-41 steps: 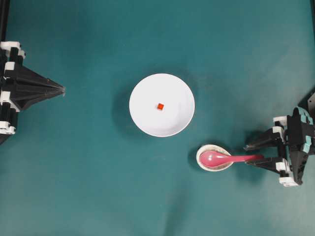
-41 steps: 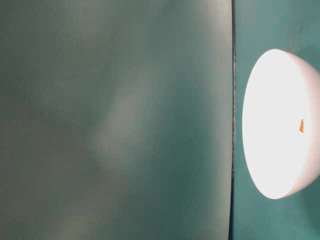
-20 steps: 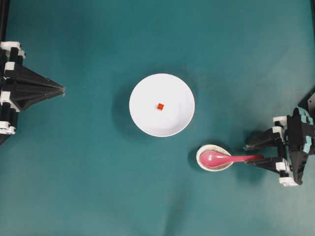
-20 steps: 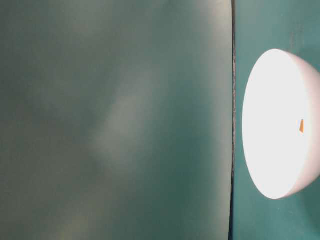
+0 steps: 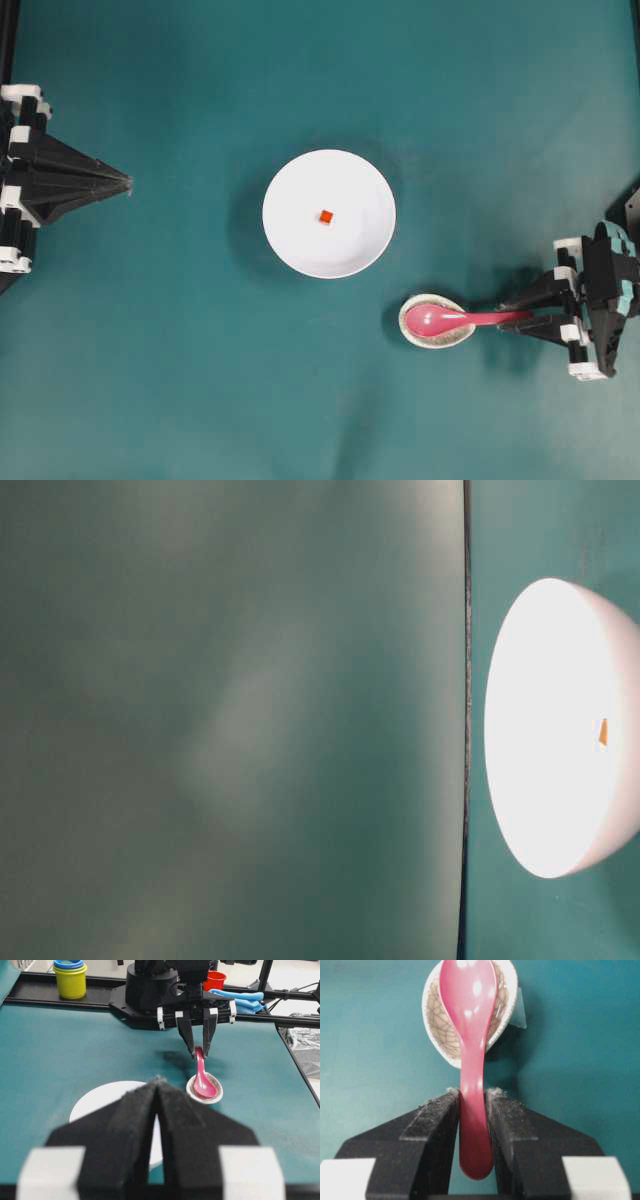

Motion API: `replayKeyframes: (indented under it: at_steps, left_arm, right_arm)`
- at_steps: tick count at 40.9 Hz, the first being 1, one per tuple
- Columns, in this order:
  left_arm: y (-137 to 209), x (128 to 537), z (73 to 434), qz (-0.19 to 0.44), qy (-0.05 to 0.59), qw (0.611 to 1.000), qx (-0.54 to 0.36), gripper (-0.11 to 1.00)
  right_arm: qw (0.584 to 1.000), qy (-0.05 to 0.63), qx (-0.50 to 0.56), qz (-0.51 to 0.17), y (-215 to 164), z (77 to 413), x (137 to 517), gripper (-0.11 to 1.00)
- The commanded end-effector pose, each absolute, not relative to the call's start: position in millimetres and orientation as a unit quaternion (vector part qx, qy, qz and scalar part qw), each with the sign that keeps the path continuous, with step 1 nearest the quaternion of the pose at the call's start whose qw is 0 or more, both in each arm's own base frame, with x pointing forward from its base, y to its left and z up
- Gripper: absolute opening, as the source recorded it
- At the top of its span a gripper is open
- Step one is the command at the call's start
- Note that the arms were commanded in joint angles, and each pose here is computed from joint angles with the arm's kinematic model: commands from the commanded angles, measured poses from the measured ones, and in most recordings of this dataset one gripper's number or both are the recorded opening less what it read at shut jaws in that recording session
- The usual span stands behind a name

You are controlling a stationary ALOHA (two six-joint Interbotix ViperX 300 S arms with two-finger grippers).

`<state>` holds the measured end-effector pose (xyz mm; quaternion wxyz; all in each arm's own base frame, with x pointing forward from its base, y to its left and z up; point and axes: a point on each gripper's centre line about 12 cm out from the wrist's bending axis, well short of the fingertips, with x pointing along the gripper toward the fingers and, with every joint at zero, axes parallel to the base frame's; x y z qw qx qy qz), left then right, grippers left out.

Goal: Grip the spoon and scoop the red block from the bowl with right arm.
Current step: 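Close the right gripper on the pink spoon handle and lift it, then carry the spoon with the right gripper over the white bowl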

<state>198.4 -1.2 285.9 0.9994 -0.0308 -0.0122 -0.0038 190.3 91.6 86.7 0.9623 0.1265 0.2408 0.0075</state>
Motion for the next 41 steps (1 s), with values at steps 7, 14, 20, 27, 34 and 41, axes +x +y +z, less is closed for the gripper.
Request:
replayKeyframes:
  at_steps: [7,14,20,27,34,41]
  left_arm:
    - [-1.5,201.1,295.5,-0.005,-0.023,0.999,-0.03,0.0]
    - [-1.6,201.1,295.0,-0.005,-0.021,0.999,-0.029,0.0]
    - [-1.5,201.2,294.4,-0.005,-0.018,0.999,-0.03,0.0]
    - [-1.5,201.1,293.6,-0.005,-0.017,0.999,-0.03,0.0]
    - [-1.5,201.2,293.9,-0.005,-0.016,0.999,-0.03,0.0]
    - [-1.6,201.2,293.9,-0.005,-0.016,0.999,-0.029,0.0]
  right_arm:
    - [0.965,0.229,0.128,0.015,97.1,91.8,195.0,0.31]
    - [0.966,0.221,0.131,0.018,101.4,95.3,199.6,0.28]
    - [0.968,0.214,0.131,0.021,105.0,98.4,203.8,0.24]
    - [0.969,0.21,0.128,0.025,107.5,100.7,205.9,0.24]
    - [0.971,0.185,0.147,0.024,109.3,114.5,213.4,0.24]
    - [0.976,0.142,0.167,0.015,103.1,140.6,225.2,0.24]
